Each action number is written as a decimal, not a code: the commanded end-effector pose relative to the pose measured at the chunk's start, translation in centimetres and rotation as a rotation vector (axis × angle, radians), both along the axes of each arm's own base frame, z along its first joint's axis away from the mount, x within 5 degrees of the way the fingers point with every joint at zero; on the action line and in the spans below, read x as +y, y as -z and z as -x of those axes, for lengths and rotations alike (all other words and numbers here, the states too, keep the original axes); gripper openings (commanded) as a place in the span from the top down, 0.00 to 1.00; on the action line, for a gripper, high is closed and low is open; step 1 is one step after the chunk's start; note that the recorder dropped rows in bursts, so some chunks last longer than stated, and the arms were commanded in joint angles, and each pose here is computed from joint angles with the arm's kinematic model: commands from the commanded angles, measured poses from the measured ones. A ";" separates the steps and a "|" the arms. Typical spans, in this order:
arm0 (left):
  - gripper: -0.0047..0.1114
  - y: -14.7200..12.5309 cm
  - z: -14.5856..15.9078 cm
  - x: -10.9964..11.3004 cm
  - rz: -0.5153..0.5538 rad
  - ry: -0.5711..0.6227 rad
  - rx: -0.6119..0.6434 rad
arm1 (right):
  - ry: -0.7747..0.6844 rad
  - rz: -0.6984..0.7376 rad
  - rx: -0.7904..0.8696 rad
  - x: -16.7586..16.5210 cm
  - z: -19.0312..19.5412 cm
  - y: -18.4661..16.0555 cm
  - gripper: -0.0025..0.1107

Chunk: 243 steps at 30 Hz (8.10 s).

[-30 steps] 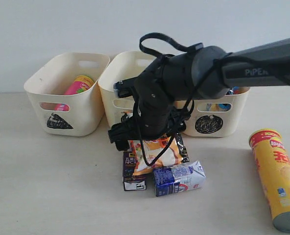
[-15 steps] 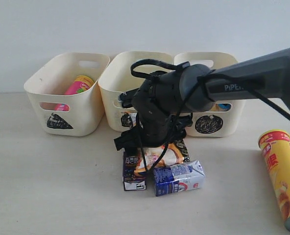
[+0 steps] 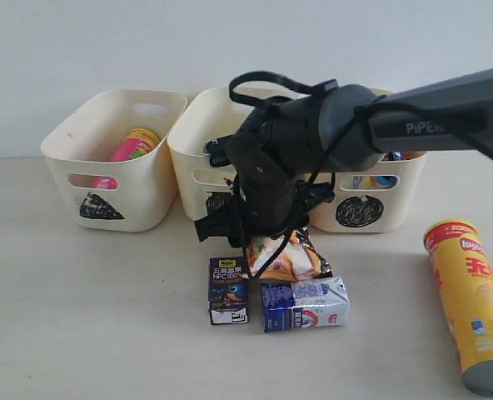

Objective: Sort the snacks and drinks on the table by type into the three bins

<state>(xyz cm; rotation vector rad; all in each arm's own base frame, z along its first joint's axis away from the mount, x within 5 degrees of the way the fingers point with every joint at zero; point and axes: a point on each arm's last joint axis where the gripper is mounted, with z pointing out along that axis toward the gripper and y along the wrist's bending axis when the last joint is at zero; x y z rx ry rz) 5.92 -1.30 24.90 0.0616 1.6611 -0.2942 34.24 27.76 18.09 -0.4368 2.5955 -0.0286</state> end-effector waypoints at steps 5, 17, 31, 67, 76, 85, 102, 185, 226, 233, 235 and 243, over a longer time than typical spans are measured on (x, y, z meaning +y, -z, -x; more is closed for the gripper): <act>0.92 0.1 -0.1 0.0 0.006 0.001 0.009 | -0.023 -0.057 -0.027 -0.8 1.1 -4.9 0.98; 0.92 0.1 -0.1 0.0 0.006 0.001 0.009 | -0.132 -0.112 0.054 -1.2 3.5 -8.4 0.98; 0.92 0.1 -0.1 0.0 0.006 0.001 0.009 | -0.175 -0.225 -0.194 -7.0 7.4 -20.1 0.98; 0.92 0.1 -0.1 0.0 0.006 0.001 0.009 | 0.307 -0.813 -0.230 -21.8 -9.1 -11.6 0.98; 0.92 0.1 -0.1 0.0 0.006 0.001 0.009 | 0.338 -0.833 -0.170 -21.5 -10.5 -8.2 0.98; 0.92 0.1 -0.1 0.0 0.006 0.001 0.009 | 0.326 -0.828 -0.152 -21.4 -10.6 -7.7 0.51; 0.92 0.1 -0.1 0.0 0.006 0.001 0.009 | 0.217 -0.727 -0.357 -23.3 -7.4 -15.5 0.61; 0.92 0.1 -0.1 0.0 0.006 0.001 0.009 | -0.710 0.085 0.351 -6.9 2.2 2.0 0.29; 0.92 0.1 -0.1 0.0 0.006 0.001 0.009 | -0.493 -0.164 -0.177 -5.5 -0.2 -16.8 0.98; 0.92 0.1 -0.1 0.0 0.006 0.001 0.009 | -0.402 -0.258 -0.307 -3.9 -3.3 -15.2 0.98; 0.92 0.1 -0.1 0.0 0.006 0.001 0.009 | -0.382 -0.289 -0.357 -3.5 -4.0 -15.0 0.98; 0.92 0.1 -0.1 0.0 0.006 0.001 0.009 | -0.323 -0.352 -0.474 -2.4 -6.4 -12.8 0.98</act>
